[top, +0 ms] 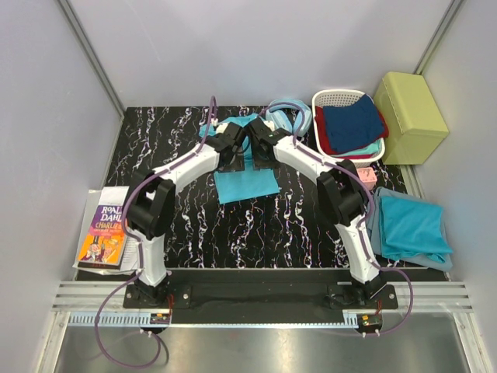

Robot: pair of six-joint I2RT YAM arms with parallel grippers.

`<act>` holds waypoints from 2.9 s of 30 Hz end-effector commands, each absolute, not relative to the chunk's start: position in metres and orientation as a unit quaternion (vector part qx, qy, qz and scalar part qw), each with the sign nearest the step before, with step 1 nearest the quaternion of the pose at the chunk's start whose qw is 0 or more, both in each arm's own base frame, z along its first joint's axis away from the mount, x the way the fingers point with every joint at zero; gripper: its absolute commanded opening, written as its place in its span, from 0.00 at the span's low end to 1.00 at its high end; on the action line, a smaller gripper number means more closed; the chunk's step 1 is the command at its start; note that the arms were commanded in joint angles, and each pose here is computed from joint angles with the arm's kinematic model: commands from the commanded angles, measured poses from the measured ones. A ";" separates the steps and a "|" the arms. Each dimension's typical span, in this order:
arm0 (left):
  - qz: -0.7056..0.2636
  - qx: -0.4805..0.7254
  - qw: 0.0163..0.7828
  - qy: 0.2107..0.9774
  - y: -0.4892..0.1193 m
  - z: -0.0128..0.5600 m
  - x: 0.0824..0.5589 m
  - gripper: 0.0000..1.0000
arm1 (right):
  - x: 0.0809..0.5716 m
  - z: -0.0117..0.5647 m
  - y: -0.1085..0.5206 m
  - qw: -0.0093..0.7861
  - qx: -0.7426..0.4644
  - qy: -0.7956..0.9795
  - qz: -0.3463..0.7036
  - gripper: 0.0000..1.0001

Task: Fold and stack the t-shirts
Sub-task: Fold the folded rectangular tshirt in 1/3 of the way, then grab one side of the 2/3 rectangular tshirt with both arms

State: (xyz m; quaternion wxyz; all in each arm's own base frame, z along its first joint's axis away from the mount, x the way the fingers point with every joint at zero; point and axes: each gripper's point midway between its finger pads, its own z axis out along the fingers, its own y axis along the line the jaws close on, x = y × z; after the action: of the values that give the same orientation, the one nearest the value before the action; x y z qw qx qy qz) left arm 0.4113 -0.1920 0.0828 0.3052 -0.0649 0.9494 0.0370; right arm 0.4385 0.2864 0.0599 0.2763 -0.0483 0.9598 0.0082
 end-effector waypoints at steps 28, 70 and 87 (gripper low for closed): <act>-0.011 -0.123 0.328 0.937 -0.184 0.071 0.514 0.65 | 0.538 0.105 0.288 0.352 0.008 0.933 0.067 0.50; -0.038 -0.075 0.307 0.948 -0.204 0.073 0.337 0.73 | 0.374 0.034 0.252 0.226 -0.015 0.973 0.035 0.49; -0.027 -0.066 0.246 0.967 -0.200 0.026 0.313 0.71 | 0.361 0.006 0.254 0.188 -0.013 0.981 0.038 0.29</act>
State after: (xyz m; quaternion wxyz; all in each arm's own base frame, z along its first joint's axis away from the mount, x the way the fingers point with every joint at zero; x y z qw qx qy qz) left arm 0.3145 -0.1938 0.0332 0.2499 -0.0596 0.9664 -0.0092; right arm 0.3667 0.2499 0.0160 0.1956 -0.0158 0.9800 0.0334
